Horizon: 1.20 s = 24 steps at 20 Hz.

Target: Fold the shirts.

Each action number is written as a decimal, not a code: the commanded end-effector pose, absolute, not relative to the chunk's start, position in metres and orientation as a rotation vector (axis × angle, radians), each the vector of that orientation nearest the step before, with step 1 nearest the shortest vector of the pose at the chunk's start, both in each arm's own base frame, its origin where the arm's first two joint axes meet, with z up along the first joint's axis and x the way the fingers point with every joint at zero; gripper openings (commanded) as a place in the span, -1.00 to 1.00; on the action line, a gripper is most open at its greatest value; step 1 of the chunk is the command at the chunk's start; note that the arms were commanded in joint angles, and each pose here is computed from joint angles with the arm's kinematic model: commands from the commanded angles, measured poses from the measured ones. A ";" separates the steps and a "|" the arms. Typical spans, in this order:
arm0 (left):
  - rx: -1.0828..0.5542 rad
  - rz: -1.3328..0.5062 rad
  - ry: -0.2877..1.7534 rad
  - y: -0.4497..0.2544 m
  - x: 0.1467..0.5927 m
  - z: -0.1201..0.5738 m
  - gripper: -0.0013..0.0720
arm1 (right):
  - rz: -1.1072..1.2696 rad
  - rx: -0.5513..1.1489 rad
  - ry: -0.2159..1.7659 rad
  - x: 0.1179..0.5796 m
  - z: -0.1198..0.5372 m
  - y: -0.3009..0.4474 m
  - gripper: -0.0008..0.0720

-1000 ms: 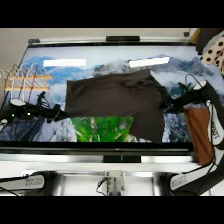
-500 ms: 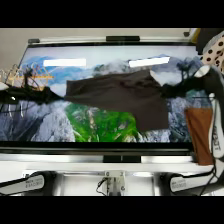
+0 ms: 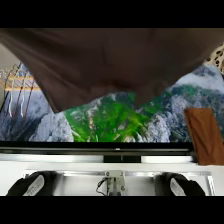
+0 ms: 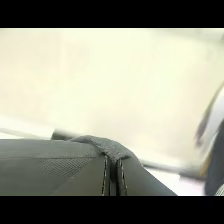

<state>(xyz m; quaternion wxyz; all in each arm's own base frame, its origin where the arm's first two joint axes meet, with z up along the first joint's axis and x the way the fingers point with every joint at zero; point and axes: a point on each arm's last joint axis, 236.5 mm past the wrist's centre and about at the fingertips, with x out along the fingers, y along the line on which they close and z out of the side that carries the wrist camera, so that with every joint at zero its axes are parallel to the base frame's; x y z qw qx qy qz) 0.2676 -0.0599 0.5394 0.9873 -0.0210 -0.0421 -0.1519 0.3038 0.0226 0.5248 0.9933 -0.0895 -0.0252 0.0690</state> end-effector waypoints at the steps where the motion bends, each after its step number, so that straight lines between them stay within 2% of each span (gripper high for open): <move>1: -0.036 -0.120 -0.192 -0.040 0.180 0.566 -0.88 | 0.073 -0.220 -0.202 0.206 0.568 0.026 -0.76; 5: -0.022 -0.124 -0.146 -0.045 0.168 0.553 -0.88 | 0.078 -0.210 -0.093 0.202 0.542 0.026 -0.76; 8: -0.015 -0.097 -0.070 -0.031 0.202 0.534 -0.88 | 0.033 -0.197 0.042 0.236 0.511 0.007 -0.76; 12: -0.062 -0.089 0.180 -0.008 0.288 0.461 -0.88 | 0.073 -0.176 0.389 0.314 0.422 -0.006 -0.76; 15: -0.133 -0.099 0.488 0.006 0.353 0.359 -0.88 | 0.126 -0.127 0.697 0.381 0.325 -0.014 -0.76; 18: -0.210 -0.093 0.725 0.021 0.409 0.251 -0.88 | 0.184 -0.043 0.879 0.445 0.232 -0.011 -0.76; 21: -0.284 -0.076 0.853 0.032 0.462 0.165 -0.88 | 0.190 -0.002 0.943 0.517 0.142 -0.003 -0.76; 24: -0.405 -0.111 0.879 0.018 0.509 0.109 -0.88 | 0.150 0.087 0.857 0.581 0.095 0.019 -0.76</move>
